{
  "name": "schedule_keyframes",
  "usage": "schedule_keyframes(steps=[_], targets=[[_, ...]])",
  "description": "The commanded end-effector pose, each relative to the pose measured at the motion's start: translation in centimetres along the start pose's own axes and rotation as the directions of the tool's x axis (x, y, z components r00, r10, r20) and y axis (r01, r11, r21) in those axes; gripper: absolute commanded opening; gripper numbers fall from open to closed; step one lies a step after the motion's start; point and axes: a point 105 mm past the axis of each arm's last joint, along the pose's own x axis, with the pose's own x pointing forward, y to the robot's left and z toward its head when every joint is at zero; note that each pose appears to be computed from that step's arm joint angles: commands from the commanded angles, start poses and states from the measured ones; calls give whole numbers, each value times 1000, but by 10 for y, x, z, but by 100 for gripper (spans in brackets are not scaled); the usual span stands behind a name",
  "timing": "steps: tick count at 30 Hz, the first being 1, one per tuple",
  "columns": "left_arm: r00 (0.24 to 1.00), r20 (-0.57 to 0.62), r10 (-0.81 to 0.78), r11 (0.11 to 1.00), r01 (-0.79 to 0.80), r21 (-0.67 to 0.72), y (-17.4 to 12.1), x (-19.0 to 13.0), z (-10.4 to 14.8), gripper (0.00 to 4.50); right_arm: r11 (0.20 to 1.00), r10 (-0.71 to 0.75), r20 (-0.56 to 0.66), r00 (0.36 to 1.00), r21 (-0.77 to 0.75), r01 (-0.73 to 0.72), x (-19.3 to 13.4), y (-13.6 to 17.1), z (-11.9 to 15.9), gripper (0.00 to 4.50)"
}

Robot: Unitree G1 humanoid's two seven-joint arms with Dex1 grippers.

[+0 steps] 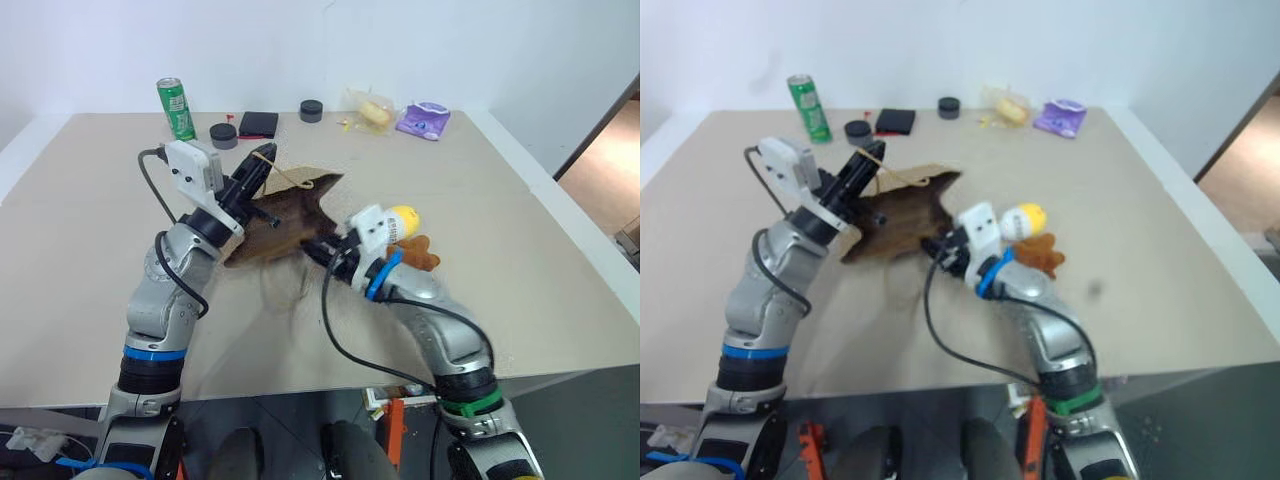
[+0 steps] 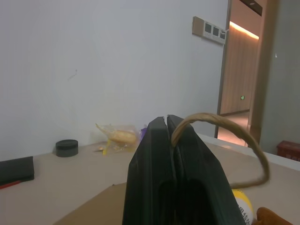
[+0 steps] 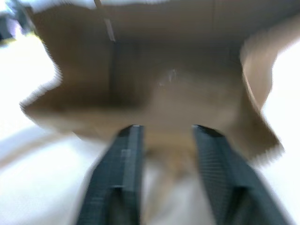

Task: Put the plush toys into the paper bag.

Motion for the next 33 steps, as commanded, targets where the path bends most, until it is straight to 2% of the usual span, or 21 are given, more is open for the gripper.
schedule_keyframes(steps=[1,2,3,5,8,10,12,15,18,19,21,22,23,24,25,28,29,33], targets=[[998,59,-17,1000,16,27,-3,3,16,0,999,52,73,996,-17,-51,-26,2,33,375],[998,59,-15,1000,14,26,-3,3,16,0,1000,19,40,999,-21,-18,-36,-8,33,438],[998,60,-13,1000,12,25,-3,3,16,0,999,-25,3,1000,-33,25,-43,-19,32,445],[998,61,-5,1000,4,18,-2,3,16,0,988,-149,-94,984,-66,143,-61,-46,23,445],[998,65,9,1000,-9,5,-1,3,16,0,940,-341,-247,907,-74,333,-89,-84,-1,445],[998,67,13,1000,-13,-1,0,4,16,0,919,-390,-310,867,-72,387,-98,-94,-15,445],[998,68,10,1000,-9,-6,0,5,16,0,897,-434,-406,804,-111,428,-104,-102,-42,445],[997,71,7,1000,-6,-10,0,8,16,0,893,-427,-472,771,-88,440,-102,-101,-67,445],[997,73,12,1000,-11,-15,3,10,17,0,875,-450,-459,766,-56,480,-97,-106,-72,370],[997,73,14,1000,-12,-16,4,10,17,0,872,-457,-449,768,-56,487,-96,-108,-70,310],[997,71,15,1000,-14,-16,5,10,16,0,868,-466,-432,772,-55,493,-96,-110,-67,238],[997,69,17,1000,-16,-16,6,10,15,0,875,-456,-417,787,-49,481,-96,-108,-64,178],[998,67,19,1000,-18,-16,7,10,15,0,882,-445,-404,799,-42,470,-97,-106,-60,169],[998,66,22,1000,-21,-17,8,9,15,0,887,-436,-396,808,-33,461,-99,-105,-57,137],[998,65,23,1000,-22,-17,8,10,15,0,891,-427,-388,817,-29,453,-102,-104,-55,72],[998,66,23,1000,-22,-21,8,11,14,0,951,-302,-165,939,22,310,-94,-82,-5,7],[998,66,23,1000,-22,-22,8,11,14,0,972,-231,-93,968,28,234,-90,-68,15,7],[998,65,21,999,-19,-25,8,13,13,0,998,-49,-5,999,45,50,-68,-28,48,7]])
